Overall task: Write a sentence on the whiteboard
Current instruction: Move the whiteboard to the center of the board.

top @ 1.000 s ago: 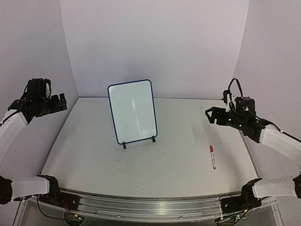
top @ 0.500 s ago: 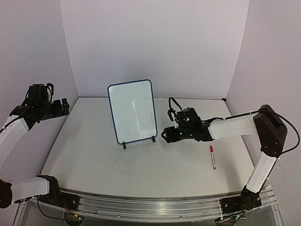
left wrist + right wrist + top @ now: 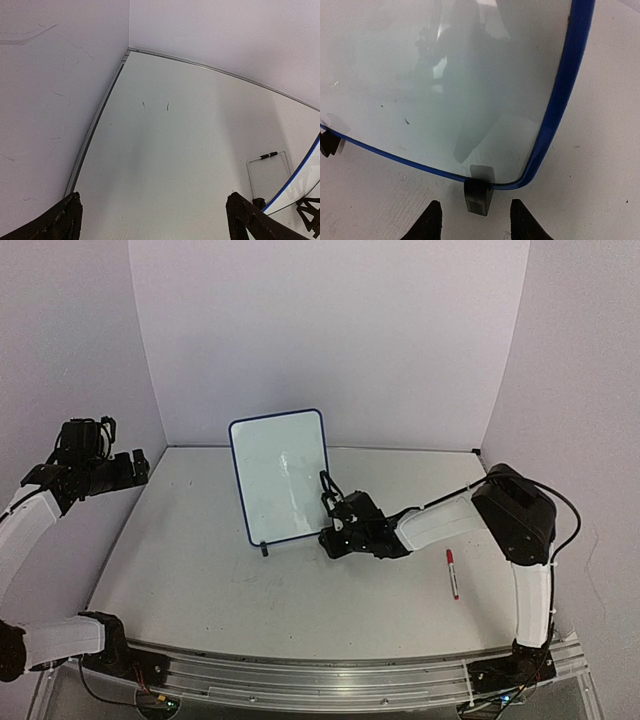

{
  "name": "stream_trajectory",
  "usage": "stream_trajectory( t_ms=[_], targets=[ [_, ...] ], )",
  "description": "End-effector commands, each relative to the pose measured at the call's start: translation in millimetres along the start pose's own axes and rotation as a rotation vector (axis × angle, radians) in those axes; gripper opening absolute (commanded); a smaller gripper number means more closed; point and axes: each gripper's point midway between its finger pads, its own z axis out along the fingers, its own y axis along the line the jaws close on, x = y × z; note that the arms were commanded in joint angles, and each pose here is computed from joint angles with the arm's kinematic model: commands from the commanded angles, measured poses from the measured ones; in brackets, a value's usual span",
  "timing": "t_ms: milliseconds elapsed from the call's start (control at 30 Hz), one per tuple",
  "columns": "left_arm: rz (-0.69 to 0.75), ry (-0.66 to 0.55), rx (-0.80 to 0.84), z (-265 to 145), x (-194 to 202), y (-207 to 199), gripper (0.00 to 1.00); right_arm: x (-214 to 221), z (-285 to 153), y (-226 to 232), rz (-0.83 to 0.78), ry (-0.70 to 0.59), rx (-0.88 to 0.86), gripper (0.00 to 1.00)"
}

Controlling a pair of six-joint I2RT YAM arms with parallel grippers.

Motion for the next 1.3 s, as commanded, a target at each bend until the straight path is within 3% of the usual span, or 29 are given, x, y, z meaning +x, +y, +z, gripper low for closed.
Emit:
stream_trajectory(
  t_ms=[0, 167, 433, 867, 1200, 1267],
  targets=[
    [0.008, -0.029, 0.006, 0, -9, -1, 0.99, -17, 11, 3, 0.01, -0.07, 0.02, 0.37],
    [0.01, -0.026, 0.0, 1, -9, 0, 1.0, -17, 18, 8, -0.008, -0.081, 0.02, 0.26],
    [0.011, -0.021, -0.002, 3, -8, 0, 0.99, -9, 20, 11, -0.051, -0.086, 0.052, 0.0],
    [0.011, -0.012, 0.002, 5, -7, -1, 0.99, 26, -29, 15, -0.142, -0.082, 0.213, 0.0],
    [0.005, -0.002, 0.016, 8, -4, -4, 0.99, 59, -70, 19, -0.106, -0.062, 0.304, 0.0],
    [0.004, 0.003, 0.02, 9, -3, -5, 0.99, 62, -72, 20, -0.098, -0.054, 0.3, 0.06]
  ],
)
